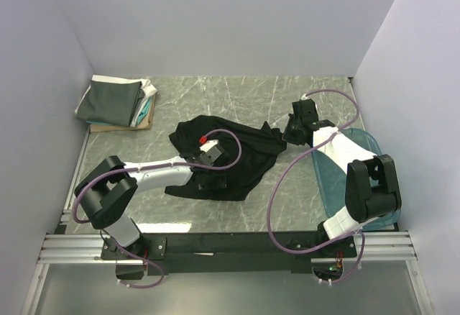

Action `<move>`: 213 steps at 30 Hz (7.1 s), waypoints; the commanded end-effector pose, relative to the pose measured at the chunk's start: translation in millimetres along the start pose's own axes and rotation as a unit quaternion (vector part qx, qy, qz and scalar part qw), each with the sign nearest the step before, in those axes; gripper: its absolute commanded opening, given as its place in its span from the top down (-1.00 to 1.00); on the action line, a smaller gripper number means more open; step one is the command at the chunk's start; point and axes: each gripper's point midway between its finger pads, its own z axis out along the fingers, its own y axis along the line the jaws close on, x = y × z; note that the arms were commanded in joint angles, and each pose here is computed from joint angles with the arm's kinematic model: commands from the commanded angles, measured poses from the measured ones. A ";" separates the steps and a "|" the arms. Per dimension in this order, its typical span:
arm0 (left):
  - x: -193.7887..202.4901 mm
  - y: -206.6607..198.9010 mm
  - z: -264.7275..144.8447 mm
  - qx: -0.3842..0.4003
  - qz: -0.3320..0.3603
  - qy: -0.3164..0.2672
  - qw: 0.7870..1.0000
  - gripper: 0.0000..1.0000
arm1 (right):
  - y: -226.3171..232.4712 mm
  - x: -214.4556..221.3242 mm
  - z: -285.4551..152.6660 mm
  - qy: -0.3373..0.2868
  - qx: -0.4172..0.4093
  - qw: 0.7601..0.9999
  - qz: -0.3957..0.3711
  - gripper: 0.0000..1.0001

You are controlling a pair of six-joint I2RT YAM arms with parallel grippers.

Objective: Fold and stack the t-shirts
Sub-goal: Flatten the tshirt out, then fold the tshirt

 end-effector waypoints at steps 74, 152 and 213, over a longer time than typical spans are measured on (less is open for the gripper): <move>-240.2 32.5 -490.2 0.176 -0.151 -0.577 0.783 0.99 | 100.6 -90.1 -472.8 -0.380 -0.413 0.819 -0.118 1.00; -4.7 176.8 -32.1 -0.169 -0.280 -0.065 0.943 0.83 | 10.7 76.2 -115.4 -0.076 -0.106 0.990 -0.046 -0.81; -12.2 233.6 -67.3 -0.216 -0.402 -0.157 0.876 0.99 | -31.4 294.9 -120.6 0.193 0.028 0.929 -0.313 1.00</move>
